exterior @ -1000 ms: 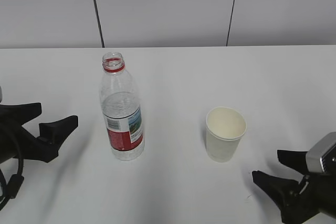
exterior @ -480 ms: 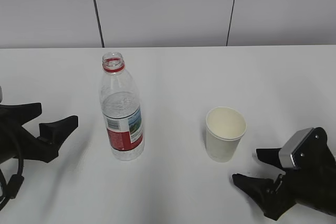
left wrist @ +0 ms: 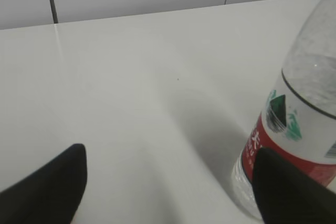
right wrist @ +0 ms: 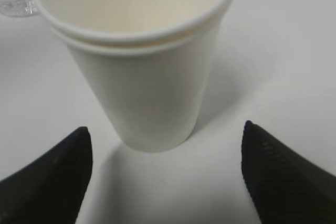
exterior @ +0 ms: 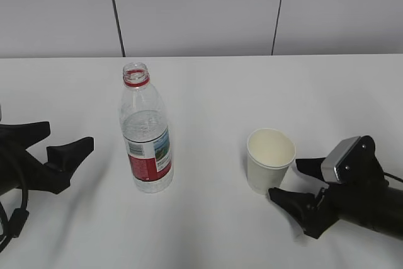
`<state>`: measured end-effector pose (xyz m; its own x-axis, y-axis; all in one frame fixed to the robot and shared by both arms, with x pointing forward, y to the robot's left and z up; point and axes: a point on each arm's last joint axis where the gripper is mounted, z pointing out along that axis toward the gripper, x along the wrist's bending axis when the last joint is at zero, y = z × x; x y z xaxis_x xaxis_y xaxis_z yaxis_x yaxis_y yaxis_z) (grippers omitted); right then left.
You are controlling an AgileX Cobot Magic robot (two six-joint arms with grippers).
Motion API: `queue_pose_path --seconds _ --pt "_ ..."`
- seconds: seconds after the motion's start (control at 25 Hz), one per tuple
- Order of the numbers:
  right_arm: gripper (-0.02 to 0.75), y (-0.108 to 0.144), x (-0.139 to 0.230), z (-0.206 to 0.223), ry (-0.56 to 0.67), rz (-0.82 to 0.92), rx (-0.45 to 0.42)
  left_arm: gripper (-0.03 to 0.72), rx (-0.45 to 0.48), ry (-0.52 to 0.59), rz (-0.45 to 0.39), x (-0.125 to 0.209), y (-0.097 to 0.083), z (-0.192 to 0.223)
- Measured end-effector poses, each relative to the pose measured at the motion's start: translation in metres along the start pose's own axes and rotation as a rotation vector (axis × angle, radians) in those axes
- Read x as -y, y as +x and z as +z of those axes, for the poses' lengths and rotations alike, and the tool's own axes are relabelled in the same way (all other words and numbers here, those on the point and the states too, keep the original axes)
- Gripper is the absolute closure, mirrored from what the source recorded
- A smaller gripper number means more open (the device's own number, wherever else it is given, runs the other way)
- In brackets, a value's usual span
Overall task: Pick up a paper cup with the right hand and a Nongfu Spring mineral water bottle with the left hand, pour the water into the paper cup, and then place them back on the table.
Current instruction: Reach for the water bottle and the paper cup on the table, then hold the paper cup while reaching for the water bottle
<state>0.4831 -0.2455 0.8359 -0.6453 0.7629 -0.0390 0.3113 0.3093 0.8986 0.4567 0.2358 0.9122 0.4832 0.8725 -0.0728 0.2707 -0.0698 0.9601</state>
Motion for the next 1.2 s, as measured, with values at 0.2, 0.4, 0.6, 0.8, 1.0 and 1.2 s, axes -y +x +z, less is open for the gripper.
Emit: queue_pose_path --seconds 0.2,0.4,0.6,0.8,1.0,1.2 --pt "0.077 -0.005 -0.009 0.009 -0.044 -0.056 -0.04 0.115 0.002 -0.012 0.0 -0.001 0.0 0.0" --pt "0.078 -0.01 -0.013 0.015 -0.065 -0.076 -0.043 0.115 0.004 -0.018 0.0 -0.002 0.0 0.0" --pt "0.079 -0.011 -0.003 0.026 -0.051 -0.08 -0.089 0.115 0.004 -0.019 0.0 -0.002 0.0 0.0" --pt "0.079 -0.011 -0.006 0.035 -0.07 -0.109 -0.119 0.116 0.007 -0.035 0.0 -0.003 -0.001 0.0" --pt "0.08 -0.01 -0.014 0.044 -0.096 -0.132 -0.122 0.116 0.007 -0.039 0.0 -0.004 -0.001 0.0" --pt "0.097 -0.012 -0.016 0.045 -0.103 -0.138 -0.119 0.116 0.007 -0.039 0.0 -0.004 -0.001 0.0"
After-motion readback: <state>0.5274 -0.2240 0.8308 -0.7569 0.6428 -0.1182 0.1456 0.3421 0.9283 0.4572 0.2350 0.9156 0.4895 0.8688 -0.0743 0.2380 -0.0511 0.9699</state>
